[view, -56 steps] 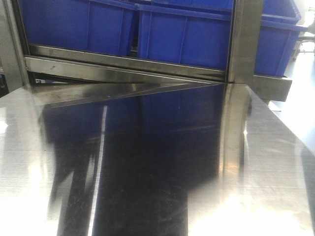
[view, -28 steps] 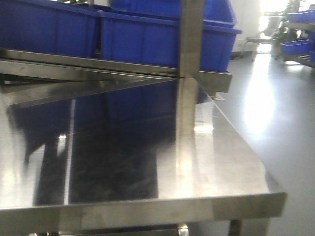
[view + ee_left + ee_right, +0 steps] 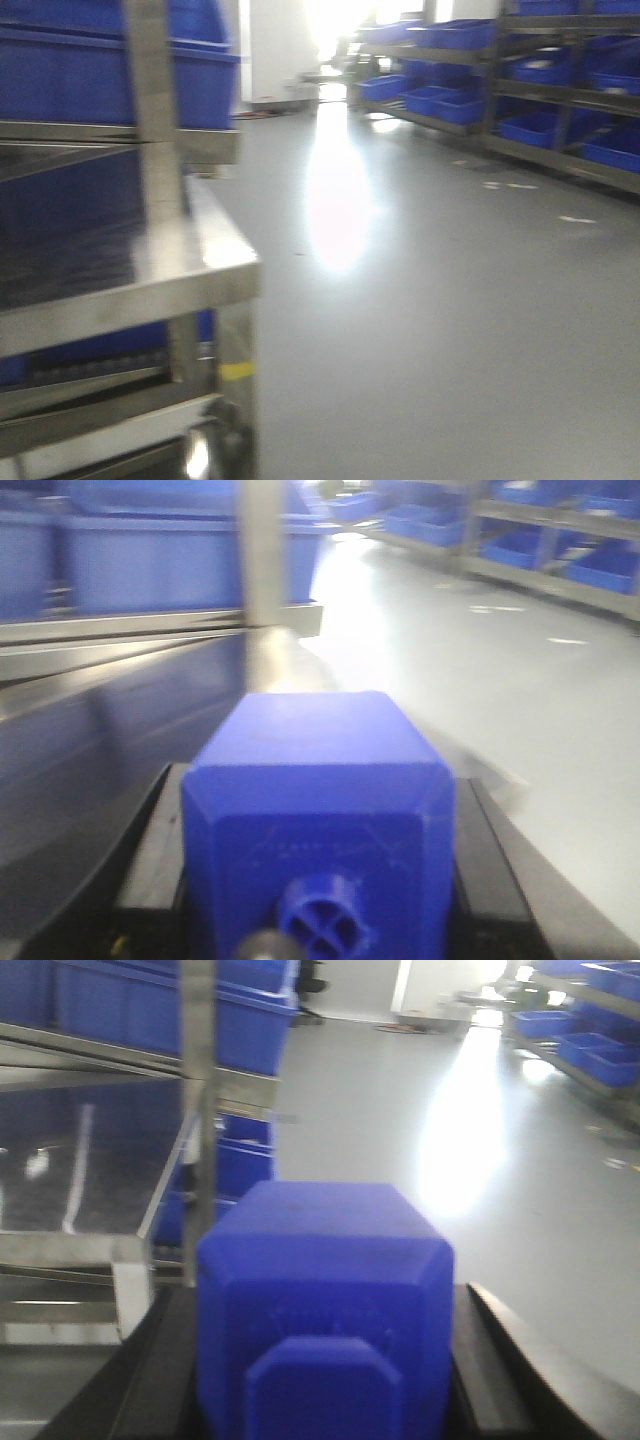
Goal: Pick and sort blue part to right shelf
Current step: 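Drive the base across the floor carrying both blue parts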
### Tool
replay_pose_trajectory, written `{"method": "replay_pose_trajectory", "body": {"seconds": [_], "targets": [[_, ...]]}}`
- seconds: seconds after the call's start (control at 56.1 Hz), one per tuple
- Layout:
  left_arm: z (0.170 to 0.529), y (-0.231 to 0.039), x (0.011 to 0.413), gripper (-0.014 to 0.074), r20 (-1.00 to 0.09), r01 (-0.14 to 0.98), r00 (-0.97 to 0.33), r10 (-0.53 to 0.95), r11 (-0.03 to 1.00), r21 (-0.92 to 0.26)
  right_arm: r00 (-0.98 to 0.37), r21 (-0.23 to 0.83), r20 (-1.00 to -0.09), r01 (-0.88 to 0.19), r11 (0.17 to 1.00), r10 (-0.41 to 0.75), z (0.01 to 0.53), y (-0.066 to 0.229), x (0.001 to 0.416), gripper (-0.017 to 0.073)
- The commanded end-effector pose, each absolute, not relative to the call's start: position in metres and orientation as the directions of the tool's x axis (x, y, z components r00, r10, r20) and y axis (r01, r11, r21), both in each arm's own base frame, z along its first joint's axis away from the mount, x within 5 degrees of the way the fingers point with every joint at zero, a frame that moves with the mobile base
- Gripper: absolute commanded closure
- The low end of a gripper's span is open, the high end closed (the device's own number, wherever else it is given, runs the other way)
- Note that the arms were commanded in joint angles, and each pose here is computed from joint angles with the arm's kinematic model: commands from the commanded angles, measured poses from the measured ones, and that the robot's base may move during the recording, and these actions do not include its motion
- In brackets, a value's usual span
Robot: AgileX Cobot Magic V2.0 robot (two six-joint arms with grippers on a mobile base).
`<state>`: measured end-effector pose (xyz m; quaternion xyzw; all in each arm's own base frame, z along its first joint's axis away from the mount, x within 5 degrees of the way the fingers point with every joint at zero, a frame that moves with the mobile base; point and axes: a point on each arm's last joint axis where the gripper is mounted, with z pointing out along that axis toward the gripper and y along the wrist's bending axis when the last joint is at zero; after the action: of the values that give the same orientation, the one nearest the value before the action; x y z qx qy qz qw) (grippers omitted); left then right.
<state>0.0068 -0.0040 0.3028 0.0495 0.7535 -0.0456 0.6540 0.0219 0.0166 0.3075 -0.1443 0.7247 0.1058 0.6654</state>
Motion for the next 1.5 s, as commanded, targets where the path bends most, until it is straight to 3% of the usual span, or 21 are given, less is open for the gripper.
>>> {"method": "replay_pose_trajectory", "body": {"seconds": [0.0,1.48], "targets": [[0.3189,-0.0038,0.0063,0.0262,-0.999,0.131,-0.037,-0.003,0.991,-0.008,0.027,-0.036,-0.999,-0.331,0.943,-0.029,0.3243,0.0152,0.0217,0.0433],[0.3189,-0.0038,0.0063,0.0262,-0.999,0.131,-0.037,-0.003,0.991,-0.008,0.025,-0.036,-0.999,-0.332,0.943,-0.029,0.3241,0.0153,0.0217,0.0433]]}}
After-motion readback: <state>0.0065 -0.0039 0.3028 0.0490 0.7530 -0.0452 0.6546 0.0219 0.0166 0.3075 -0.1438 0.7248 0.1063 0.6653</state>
